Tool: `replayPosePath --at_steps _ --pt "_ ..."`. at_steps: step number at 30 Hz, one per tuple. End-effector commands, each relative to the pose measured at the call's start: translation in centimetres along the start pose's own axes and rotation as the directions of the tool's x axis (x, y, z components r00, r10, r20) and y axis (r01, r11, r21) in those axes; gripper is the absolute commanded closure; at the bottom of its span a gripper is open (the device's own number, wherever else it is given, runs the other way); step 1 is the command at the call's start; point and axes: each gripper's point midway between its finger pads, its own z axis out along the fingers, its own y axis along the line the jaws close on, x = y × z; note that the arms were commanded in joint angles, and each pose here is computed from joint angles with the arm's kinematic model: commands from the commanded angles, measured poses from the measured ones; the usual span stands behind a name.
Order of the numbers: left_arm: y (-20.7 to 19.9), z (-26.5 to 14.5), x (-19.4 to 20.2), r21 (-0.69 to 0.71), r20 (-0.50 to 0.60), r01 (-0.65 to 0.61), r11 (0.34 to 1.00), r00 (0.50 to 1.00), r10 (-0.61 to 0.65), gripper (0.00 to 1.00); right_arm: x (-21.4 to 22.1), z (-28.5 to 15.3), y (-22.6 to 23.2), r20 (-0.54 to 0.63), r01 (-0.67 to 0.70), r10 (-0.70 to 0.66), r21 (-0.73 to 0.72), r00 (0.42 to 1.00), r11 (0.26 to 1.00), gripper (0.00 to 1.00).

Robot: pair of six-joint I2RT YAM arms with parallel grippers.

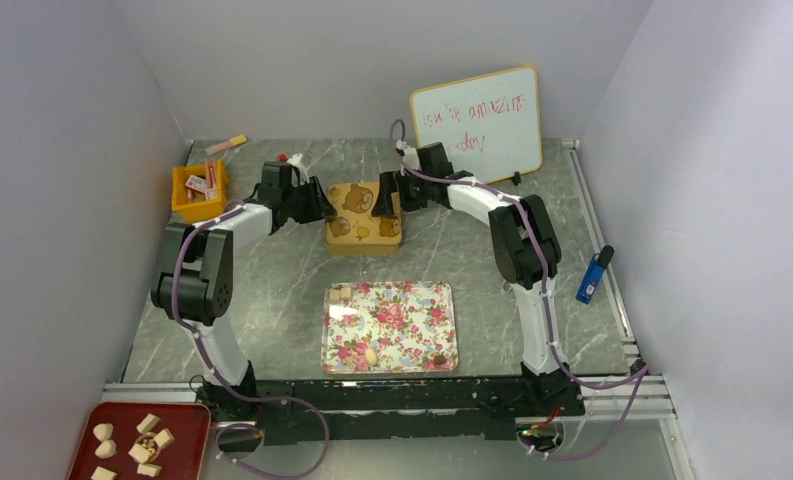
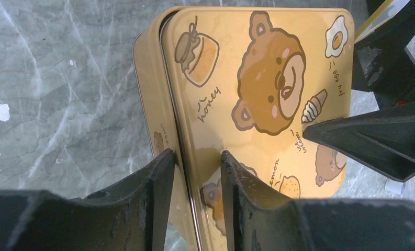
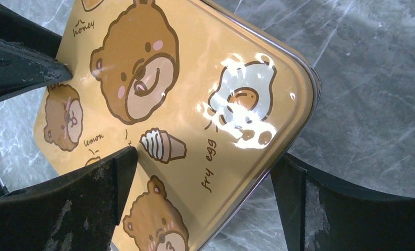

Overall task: Pack the chocolate
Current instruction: Close the box lid on the packing box.

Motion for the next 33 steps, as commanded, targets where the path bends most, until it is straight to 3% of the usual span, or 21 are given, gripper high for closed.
replayPosePath --at_steps 1,7,17,33 --pt "-0.5 -0.8 1.3 0.033 -0.044 0.005 0.999 0.999 -0.004 0.58 0.1 0.2 4.3 -0.023 0.013 -0.016 -0.117 1.000 0.993 0.00" --pt "-0.4 -0.9 1.0 0.057 -0.034 0.031 0.998 0.999 -0.029 0.54 -0.5 0.0 4.2 -0.007 0.018 -0.019 -0.109 1.000 0.994 0.00" --pt "-0.5 -1.4 0.1 0.069 0.008 0.036 0.997 0.999 -0.037 0.38 -1.5 -0.3 3.2 0.019 -0.001 0.003 -0.093 1.000 0.996 0.00" --pt "-1.3 -2.3 -2.5 0.070 0.075 0.022 0.997 0.997 -0.027 0.36 -4.9 -1.3 0.7 0.078 0.004 -0.004 -0.006 0.997 1.000 0.00"
